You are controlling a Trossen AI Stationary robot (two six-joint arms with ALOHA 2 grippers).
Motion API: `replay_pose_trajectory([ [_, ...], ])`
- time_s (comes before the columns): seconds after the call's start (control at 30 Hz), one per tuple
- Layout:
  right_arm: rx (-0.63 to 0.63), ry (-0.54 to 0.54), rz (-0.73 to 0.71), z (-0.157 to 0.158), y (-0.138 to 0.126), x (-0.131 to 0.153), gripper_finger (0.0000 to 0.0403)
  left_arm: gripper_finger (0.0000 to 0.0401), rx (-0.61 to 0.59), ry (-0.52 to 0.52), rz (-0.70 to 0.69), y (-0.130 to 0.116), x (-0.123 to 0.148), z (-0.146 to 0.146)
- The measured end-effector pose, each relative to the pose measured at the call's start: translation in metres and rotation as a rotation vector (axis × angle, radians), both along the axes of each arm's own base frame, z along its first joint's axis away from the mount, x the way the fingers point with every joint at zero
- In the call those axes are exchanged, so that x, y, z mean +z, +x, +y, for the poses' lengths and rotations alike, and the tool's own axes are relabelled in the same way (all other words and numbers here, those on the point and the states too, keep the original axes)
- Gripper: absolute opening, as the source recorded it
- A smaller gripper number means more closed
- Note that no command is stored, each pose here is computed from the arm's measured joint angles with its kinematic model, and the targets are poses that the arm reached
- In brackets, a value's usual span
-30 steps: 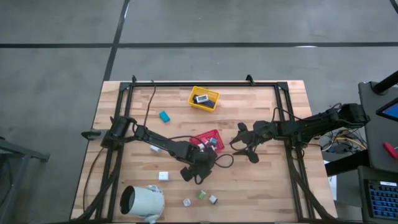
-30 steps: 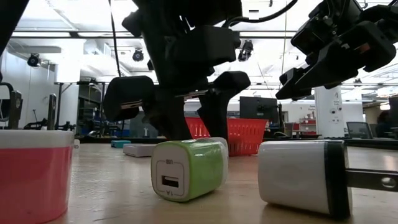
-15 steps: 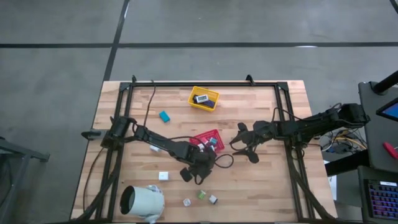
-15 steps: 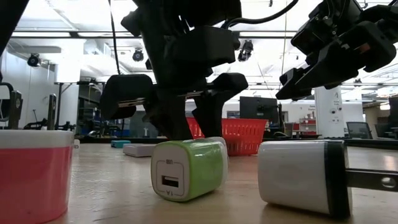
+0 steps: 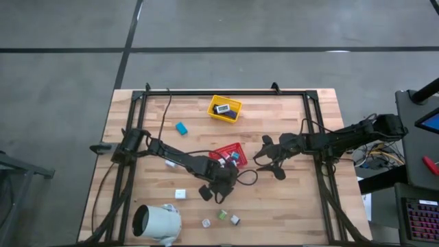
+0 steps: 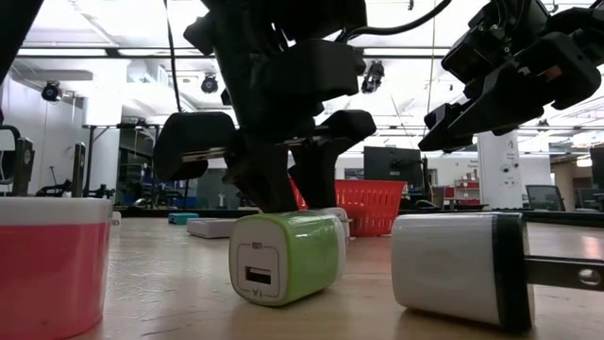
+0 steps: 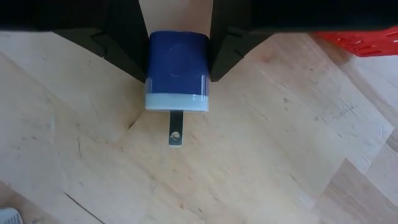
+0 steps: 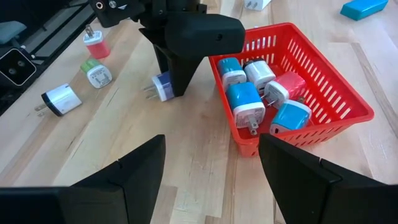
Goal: Pick & Place Office items
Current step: Put the violet charger adapter into the red bin
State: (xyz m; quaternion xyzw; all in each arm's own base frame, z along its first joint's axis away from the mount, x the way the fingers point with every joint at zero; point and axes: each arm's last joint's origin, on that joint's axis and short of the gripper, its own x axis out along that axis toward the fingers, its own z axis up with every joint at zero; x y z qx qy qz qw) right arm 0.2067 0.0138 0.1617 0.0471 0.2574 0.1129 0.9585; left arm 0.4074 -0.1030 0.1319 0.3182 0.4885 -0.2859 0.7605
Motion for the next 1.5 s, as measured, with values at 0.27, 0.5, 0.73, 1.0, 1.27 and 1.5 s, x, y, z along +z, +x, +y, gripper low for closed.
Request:
replay_pose_trajectory([
  [0.27, 0.001, -0.002, 0.0, 0.0, 0.0, 0.0, 0.0256, 0.0127, 0.043, -0.02, -0.009, 0.0, -0.001, 0.0],
  [0.5, 0.001, -0.002, 0.0, 0.0, 0.0, 0.0, 0.0256, 0.0127, 0.044, -0.038, -0.058, 0.004, 0.0, -0.004],
  [0.73, 0.003, -0.006, 0.0, 0.0, 0.0, 0.0, 0.0256, 0.0127, 0.063, -0.064, -0.117, 0.003, -0.003, -0.004],
  [1.0, 0.009, -0.015, -0.004, 0.0, 0.0, -0.001, 0.0256, 0.0127, 0.092, -0.124, -0.26, -0.01, 0.013, 0.0],
  [1.27, 0.013, -0.024, -0.014, 0.0, 0.0, 0.0, 0.0256, 0.0127, 0.146, -0.218, -0.437, -0.032, 0.025, 0.007],
  [1.5, 0.023, -0.043, -0.063, 0.0, 0.002, 0.004, 0.0256, 0.0127, 0.211, -0.322, -0.621, -0.053, 0.032, 0.019],
])
